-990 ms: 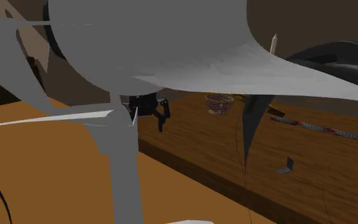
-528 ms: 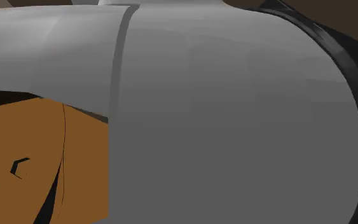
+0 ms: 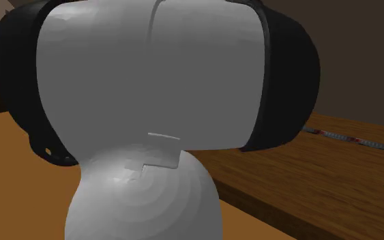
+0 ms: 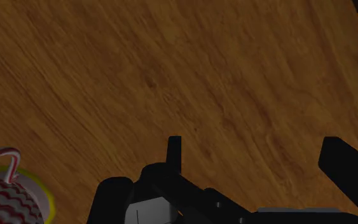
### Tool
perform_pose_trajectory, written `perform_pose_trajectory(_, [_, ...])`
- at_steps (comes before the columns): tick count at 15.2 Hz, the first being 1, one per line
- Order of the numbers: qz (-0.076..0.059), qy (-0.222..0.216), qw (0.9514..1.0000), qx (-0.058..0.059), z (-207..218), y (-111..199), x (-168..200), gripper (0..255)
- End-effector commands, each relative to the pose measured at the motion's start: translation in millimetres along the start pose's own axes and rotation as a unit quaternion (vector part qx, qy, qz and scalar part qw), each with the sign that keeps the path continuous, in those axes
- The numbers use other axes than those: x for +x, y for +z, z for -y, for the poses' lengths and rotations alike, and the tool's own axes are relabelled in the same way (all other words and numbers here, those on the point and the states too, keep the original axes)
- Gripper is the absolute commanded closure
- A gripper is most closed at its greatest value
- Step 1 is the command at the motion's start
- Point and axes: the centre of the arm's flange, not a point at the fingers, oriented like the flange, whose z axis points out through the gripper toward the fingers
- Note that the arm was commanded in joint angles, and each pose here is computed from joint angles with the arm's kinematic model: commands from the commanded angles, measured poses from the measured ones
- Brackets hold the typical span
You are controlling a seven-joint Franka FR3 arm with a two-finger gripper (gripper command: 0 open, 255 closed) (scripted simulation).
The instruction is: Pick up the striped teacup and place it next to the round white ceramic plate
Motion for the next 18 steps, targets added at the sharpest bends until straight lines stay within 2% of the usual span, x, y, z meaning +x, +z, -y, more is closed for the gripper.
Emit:
perform_pose_trajectory(1, [-0.001,-0.001,1.0,-0.005,-25,1,16,0])
perform_pose_trajectory(15, [-0.01,-0.003,0.9994,-0.034,-167,-13,114,0])
perform_pose_trajectory(18, [-0.01,-0.003,0.9994,-0.034,-168,3,115,0])
